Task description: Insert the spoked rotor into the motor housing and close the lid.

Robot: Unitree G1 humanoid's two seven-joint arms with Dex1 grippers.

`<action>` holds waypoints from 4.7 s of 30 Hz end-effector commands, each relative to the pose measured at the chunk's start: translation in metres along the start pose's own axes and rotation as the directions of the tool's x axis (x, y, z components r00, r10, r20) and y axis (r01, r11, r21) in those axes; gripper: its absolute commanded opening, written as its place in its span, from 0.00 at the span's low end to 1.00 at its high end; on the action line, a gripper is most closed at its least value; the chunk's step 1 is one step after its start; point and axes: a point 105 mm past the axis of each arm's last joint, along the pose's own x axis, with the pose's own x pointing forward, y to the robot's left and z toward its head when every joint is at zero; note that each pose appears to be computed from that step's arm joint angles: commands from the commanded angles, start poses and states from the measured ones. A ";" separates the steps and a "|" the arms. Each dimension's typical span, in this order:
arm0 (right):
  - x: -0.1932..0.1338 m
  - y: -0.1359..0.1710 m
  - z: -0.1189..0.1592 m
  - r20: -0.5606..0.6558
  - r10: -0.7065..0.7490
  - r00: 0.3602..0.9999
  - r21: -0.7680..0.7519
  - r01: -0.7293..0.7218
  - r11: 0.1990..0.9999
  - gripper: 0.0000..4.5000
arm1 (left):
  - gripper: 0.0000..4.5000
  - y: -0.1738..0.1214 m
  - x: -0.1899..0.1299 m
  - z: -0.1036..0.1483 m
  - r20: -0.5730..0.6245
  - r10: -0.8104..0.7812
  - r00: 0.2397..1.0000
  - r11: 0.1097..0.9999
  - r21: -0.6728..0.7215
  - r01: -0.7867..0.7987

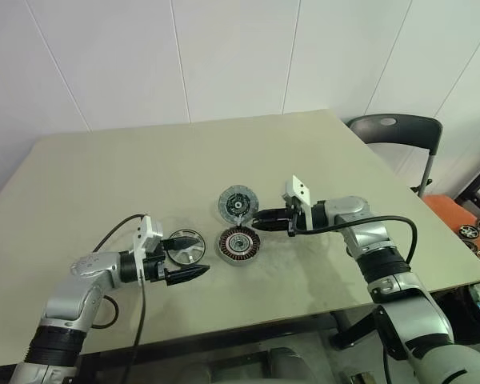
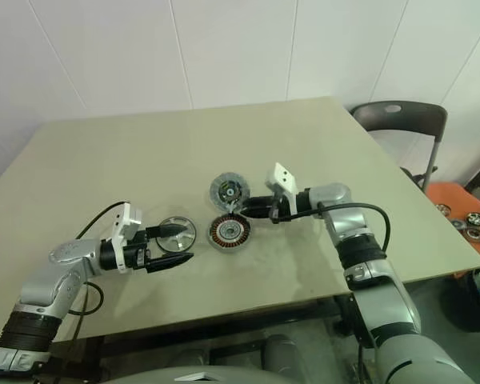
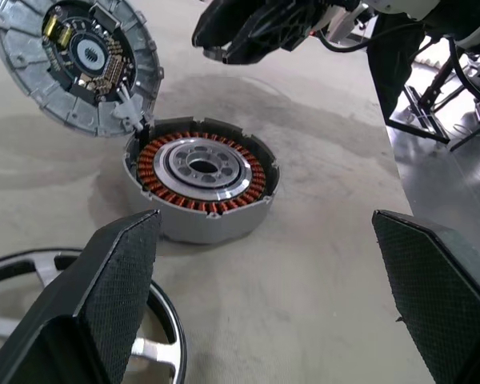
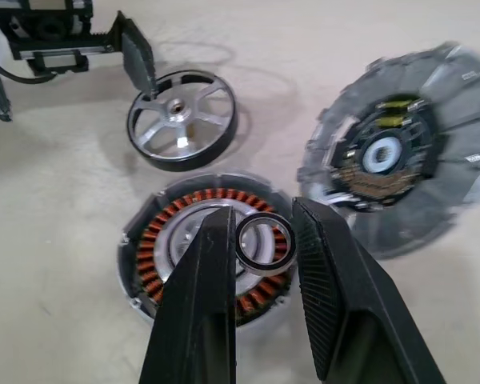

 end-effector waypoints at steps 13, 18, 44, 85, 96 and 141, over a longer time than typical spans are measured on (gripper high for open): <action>0.034 0.013 0.009 0.030 0.079 0.996 0.034 -0.080 0.996 0.16 | 1.00 -0.008 0.000 0.013 0.038 -0.005 0.999 0.999 0.034 0.004; 0.039 0.018 -0.002 -0.018 0.077 0.997 -0.016 -0.077 0.997 0.16 | 1.00 -0.011 0.001 0.011 0.039 -0.008 0.999 1.000 0.026 0.007; 0.044 0.013 -0.018 -0.078 0.053 0.996 -0.047 -0.057 0.997 0.16 | 1.00 0.001 -0.009 -0.008 0.033 0.012 0.999 1.000 0.023 -0.013; 0.035 0.007 0.006 0.028 0.060 0.998 -0.008 -0.060 0.998 0.59 | 1.00 -0.011 0.000 0.014 0.042 0.001 0.999 0.999 0.035 -0.002; 0.023 -0.003 0.021 0.067 0.050 0.996 0.004 -0.051 0.999 0.47 | 1.00 -0.008 0.001 0.010 0.045 0.008 0.999 1.000 0.025 -0.009; 0.053 0.019 0.004 -0.038 0.129 0.991 -0.090 -0.132 0.987 0.01 | 1.00 -0.007 0.000 0.009 0.054 0.026 0.998 0.999 0.022 -0.027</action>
